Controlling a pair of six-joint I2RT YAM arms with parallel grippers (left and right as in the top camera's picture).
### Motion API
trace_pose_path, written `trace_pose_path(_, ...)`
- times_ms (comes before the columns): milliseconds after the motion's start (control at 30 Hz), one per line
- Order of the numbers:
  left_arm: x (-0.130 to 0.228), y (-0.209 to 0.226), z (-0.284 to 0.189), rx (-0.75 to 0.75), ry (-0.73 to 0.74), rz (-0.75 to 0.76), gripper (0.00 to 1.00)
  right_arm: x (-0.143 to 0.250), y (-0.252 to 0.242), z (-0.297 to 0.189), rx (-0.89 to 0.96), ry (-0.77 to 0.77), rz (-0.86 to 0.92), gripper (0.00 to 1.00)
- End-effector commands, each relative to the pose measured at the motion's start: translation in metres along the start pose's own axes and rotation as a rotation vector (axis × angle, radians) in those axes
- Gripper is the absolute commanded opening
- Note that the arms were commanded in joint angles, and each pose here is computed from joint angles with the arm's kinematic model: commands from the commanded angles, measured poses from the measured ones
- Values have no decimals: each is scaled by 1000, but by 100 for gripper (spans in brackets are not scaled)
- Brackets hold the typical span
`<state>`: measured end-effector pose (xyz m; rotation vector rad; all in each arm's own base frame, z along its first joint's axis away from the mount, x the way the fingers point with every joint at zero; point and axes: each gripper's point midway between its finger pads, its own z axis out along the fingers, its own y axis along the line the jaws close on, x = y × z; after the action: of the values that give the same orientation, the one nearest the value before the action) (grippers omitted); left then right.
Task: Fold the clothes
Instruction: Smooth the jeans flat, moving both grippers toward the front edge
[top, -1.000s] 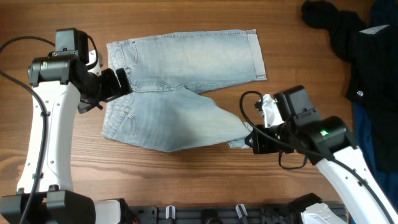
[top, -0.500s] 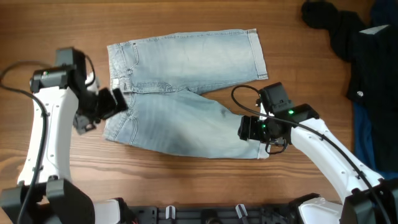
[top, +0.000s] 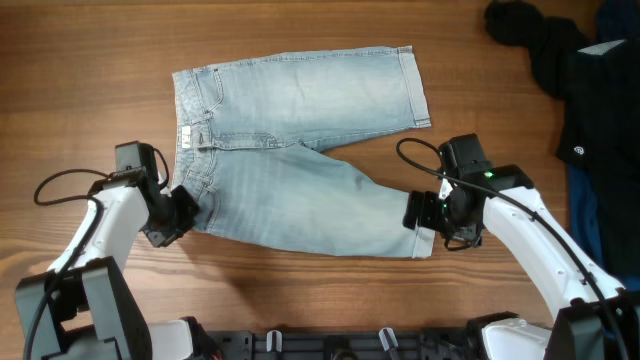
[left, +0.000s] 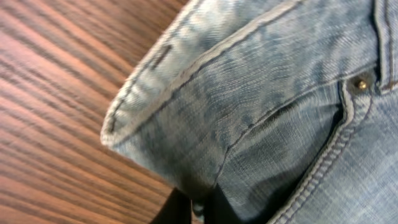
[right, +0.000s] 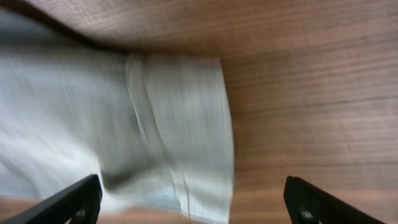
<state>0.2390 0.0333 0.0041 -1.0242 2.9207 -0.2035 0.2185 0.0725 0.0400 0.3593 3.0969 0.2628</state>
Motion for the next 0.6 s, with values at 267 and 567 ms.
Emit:
trace_pose_path(267, -14, 66, -7, -46, -5, -317, 4, 2, 74, 17, -492, -93, -367, 83)
trace_pose_path(567, -14, 63, -7, -30, 0, -312, 4, -49, 44, 16, -273, -257, -177, 4)
